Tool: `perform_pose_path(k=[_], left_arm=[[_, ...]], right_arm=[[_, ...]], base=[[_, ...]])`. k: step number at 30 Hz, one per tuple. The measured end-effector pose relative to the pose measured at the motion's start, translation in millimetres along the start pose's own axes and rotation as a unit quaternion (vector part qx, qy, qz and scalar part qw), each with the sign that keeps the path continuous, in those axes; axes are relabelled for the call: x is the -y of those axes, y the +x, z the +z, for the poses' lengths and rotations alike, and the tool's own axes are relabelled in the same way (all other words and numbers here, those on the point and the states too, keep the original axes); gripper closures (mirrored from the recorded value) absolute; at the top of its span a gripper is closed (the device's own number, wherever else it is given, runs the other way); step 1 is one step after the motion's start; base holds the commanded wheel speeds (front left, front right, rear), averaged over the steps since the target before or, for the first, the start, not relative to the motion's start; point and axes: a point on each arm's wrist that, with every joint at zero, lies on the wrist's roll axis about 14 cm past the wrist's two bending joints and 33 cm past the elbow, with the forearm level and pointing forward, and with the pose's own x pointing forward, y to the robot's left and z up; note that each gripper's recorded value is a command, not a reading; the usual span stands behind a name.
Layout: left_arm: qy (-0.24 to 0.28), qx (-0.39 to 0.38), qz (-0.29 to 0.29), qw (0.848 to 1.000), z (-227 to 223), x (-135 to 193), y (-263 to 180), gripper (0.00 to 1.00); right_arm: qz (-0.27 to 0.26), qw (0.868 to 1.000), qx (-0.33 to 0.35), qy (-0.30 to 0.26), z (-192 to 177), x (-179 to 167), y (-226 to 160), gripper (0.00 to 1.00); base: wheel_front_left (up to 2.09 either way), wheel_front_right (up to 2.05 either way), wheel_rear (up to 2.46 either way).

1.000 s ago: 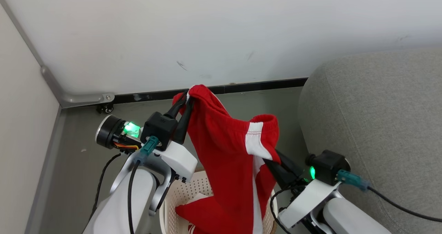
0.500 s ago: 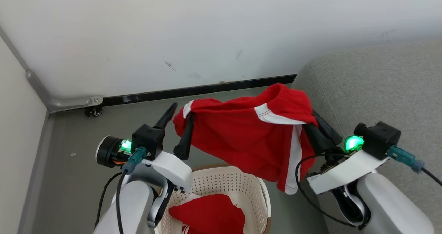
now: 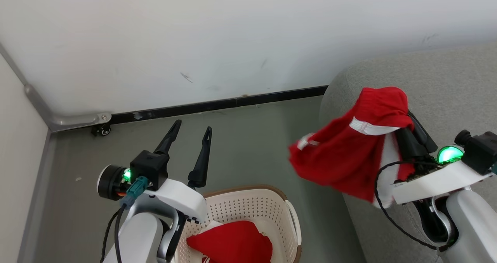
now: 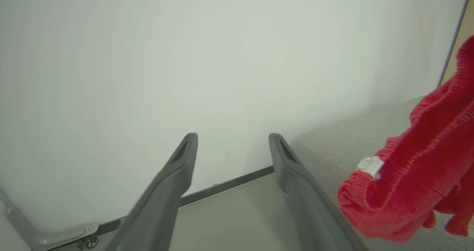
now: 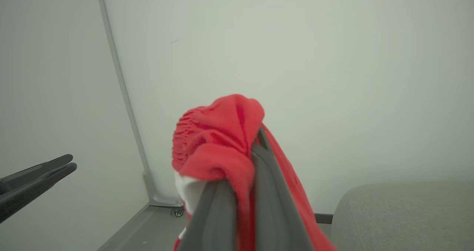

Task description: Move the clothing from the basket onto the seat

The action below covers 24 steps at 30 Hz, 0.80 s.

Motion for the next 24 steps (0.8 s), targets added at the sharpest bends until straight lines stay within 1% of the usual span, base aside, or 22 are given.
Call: perform_pose_path(k=[10, 14, 20, 24], left_arm=[[-0.015, 0.006, -0.018, 1.000, -1, 18, 2, 0.00], [-0.018, 0.013, -0.030, 0.999, 2, 26, 6, 0.00], [-0.026, 0.014, -0.044, 0.999, 2, 39, 11, 0.00], [-0.031, 0.010, -0.053, 0.998, -1, 46, 13, 0.00]], right_arm=[[-0.062, 0.998, -0.007, -0.003, -4, 33, -42, 1.00], [-0.092, 0.996, -0.006, 0.004, -5, 44, -62, 1.00], [-0.130, 0.991, 0.001, 0.017, -5, 53, -88, 1.00], [-0.148, 0.989, 0.005, 0.015, -3, 57, -101, 1.00]], base=[[0.00, 0.00, 0.00], [0.00, 0.00, 0.00], [0.00, 0.00, 0.00], [0.00, 0.00, 0.00]])
